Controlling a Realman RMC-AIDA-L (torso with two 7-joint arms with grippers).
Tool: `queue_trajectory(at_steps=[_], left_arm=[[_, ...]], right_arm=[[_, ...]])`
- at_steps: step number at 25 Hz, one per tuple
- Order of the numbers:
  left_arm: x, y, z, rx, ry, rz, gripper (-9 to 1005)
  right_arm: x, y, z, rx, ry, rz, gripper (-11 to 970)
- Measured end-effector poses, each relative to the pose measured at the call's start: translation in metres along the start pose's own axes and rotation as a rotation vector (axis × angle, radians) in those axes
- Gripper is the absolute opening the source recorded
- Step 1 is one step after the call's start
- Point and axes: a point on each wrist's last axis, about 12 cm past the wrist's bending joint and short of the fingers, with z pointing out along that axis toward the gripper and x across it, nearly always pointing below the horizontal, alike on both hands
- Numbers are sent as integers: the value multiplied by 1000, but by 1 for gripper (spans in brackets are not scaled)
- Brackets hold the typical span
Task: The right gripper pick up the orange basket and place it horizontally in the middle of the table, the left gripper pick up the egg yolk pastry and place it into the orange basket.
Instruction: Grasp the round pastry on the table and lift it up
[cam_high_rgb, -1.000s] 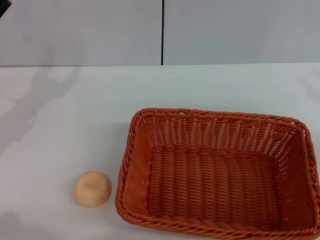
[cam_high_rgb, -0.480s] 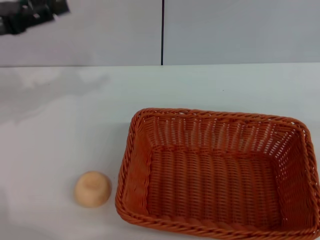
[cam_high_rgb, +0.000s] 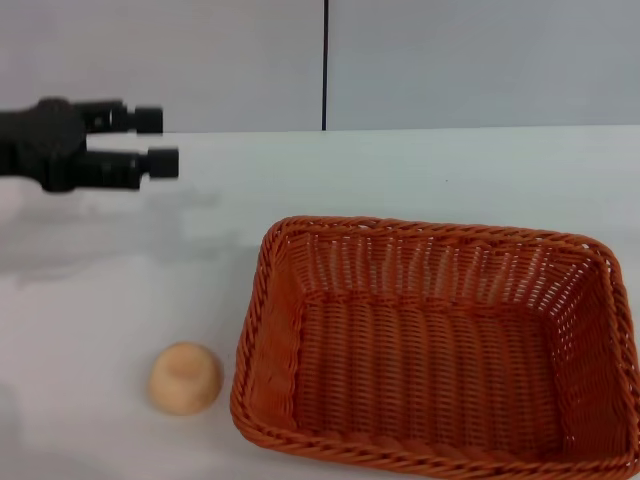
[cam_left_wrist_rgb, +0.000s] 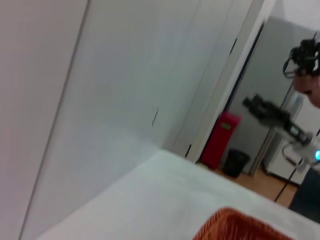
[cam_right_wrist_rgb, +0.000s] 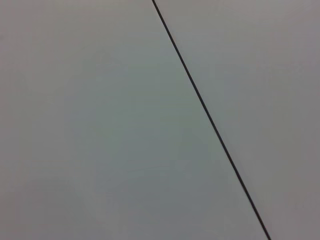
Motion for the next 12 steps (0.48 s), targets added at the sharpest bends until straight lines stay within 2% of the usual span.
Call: queue_trajectory(at_steps=[2, 8, 12], left_arm=[[12, -3, -5, -18, 17, -16, 824], [30, -5, -15, -61, 15, -20, 823], [44, -6, -19, -82, 56, -33, 823]], right_arm=[[-2, -1, 3, 1, -12, 5, 564], [-5, -3, 10, -1, -43, 28, 564], [-3, -2, 16, -8, -53, 46, 564]])
